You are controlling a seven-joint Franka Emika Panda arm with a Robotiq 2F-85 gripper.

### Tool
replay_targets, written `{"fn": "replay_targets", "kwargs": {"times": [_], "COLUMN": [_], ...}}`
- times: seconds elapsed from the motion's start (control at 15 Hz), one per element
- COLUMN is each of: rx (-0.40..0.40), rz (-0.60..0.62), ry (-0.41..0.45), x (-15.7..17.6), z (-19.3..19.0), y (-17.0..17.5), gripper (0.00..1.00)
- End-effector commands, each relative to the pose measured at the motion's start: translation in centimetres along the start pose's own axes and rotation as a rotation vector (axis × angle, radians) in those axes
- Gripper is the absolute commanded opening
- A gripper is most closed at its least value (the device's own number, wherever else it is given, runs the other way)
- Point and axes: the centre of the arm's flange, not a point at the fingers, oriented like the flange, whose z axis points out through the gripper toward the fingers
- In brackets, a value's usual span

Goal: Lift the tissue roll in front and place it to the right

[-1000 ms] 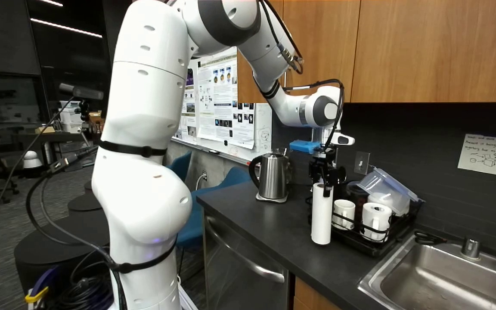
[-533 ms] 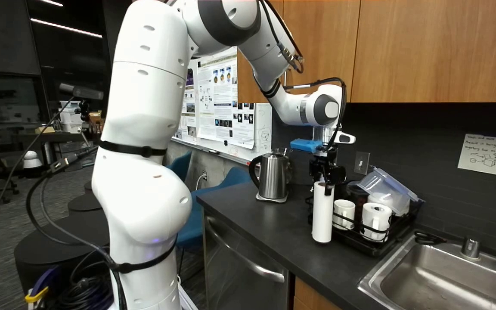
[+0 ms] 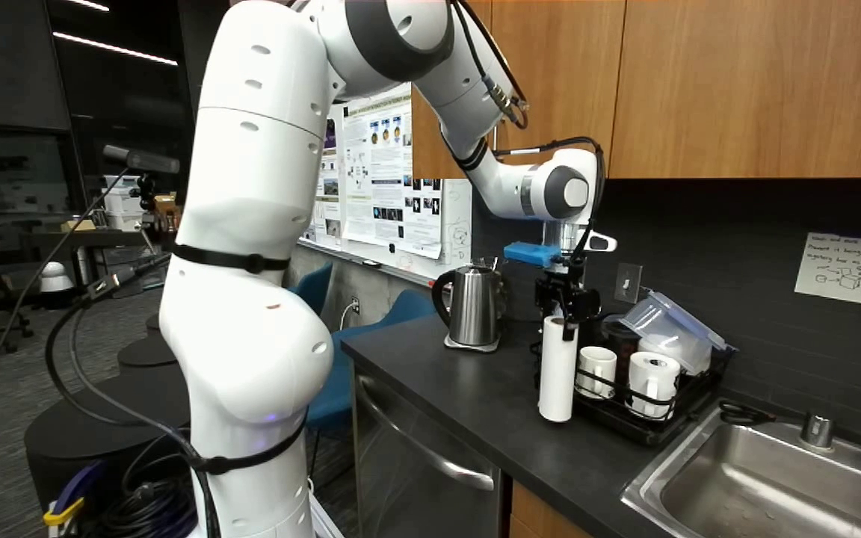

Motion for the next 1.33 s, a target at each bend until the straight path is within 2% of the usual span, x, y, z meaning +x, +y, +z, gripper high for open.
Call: {"fn": "replay_targets", "kwargs": {"times": [0.0,0.4,0.47,0.53,0.6,0.73,1.27], "rx": [0.020,0.019,0.020,0.018,0.018,0.017,0.034], "rz": [-0.028,-0.062,-0.059,-0.060,-0.062,-0.065,-0.082], "ry": [-0.009,-0.015,-0.014,-0.014,-0.013,-0.011,-0.011], "x": [0.37,0.29,0.30,0.32,0.31,0.34,0.29], "z": [-0.62,-0.63,-0.63,-0.62,-0.63,-0.73,-1.24], "y": [0.24,0.33,0.33,0.33,0.32,0.31,0.30], "gripper": [0.45,0.45,0.76,0.93,0.97,1.00,1.00]}}
